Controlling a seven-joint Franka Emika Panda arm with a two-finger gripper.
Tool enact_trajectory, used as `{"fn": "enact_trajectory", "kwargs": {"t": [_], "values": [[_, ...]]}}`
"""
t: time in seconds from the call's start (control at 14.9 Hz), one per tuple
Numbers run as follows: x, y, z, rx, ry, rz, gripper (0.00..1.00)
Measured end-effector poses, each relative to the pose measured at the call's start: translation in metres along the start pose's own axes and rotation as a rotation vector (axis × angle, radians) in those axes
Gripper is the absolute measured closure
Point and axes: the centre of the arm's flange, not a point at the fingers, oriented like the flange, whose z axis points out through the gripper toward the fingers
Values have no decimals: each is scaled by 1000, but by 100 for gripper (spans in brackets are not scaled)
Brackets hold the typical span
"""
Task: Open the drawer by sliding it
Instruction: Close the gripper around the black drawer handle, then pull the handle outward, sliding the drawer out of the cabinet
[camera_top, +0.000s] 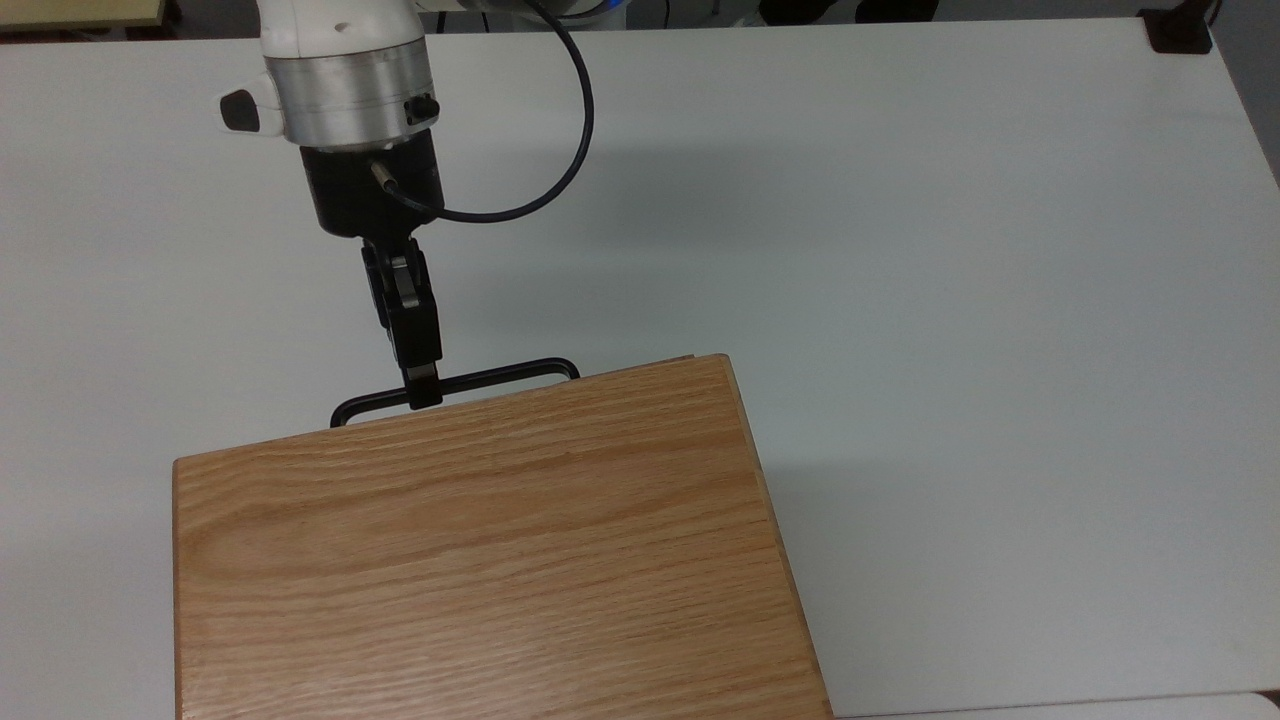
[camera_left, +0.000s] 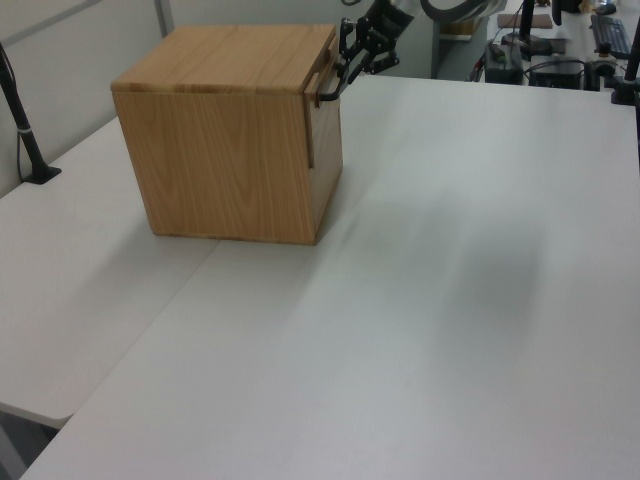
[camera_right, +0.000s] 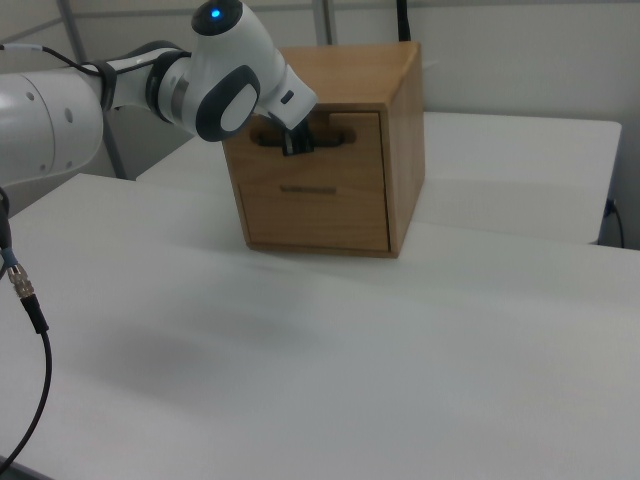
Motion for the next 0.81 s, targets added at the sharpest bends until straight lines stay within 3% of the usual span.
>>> {"fn": "enact_trajectory", "kwargs": {"t": [0.54,0.81], "values": [[1,2,0,-11,-7,-22,82],[5,9,-14,-78,-57,-50,82]]}}
